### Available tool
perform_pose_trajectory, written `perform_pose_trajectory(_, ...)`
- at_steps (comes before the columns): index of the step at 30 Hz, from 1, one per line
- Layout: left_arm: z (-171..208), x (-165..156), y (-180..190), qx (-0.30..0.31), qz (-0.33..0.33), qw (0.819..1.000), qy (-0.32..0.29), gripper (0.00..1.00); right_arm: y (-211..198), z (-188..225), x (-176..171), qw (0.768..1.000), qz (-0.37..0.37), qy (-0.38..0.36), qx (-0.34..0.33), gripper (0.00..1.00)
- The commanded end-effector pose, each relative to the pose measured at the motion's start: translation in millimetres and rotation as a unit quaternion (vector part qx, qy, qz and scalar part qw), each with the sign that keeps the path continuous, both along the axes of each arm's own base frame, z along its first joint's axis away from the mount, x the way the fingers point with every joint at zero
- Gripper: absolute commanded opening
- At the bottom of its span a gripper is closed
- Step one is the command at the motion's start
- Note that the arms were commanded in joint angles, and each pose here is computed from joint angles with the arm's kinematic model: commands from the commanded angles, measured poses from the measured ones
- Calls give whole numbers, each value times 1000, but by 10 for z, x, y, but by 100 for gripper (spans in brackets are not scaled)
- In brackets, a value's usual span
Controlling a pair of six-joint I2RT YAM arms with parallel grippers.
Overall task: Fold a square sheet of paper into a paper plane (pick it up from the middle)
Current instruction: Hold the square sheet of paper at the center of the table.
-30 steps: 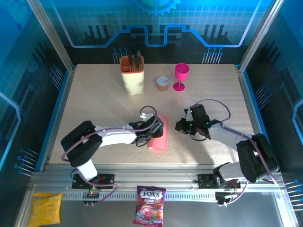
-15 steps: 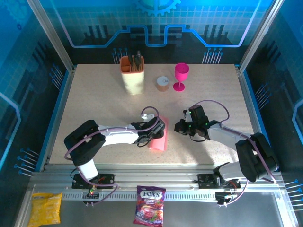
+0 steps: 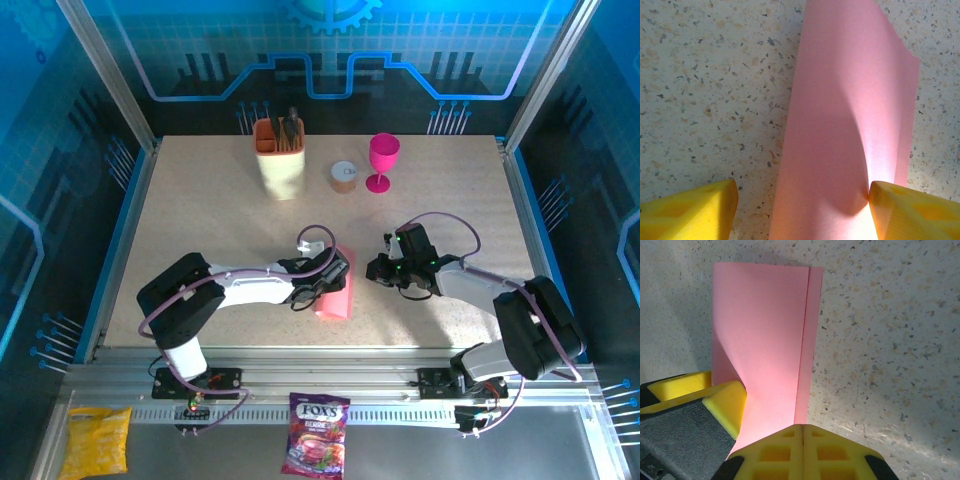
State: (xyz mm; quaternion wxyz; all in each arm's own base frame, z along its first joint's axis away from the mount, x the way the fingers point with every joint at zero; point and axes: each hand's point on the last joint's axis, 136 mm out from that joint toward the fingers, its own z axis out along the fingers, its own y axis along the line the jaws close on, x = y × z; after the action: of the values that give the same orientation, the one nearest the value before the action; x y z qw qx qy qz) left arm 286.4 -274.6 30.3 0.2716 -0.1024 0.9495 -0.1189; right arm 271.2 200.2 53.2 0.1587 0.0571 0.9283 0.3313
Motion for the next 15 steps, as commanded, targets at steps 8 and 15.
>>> perform_pose_trajectory(8,-4,29,-31,1,9,1000,-2,71,97,-67,-42,1000,12,8,-1,0)
perform_pose_trajectory(15,9,21,-81,-15,1,1000,-3,71,101,-74,-37,1000,12,9,-3,0)
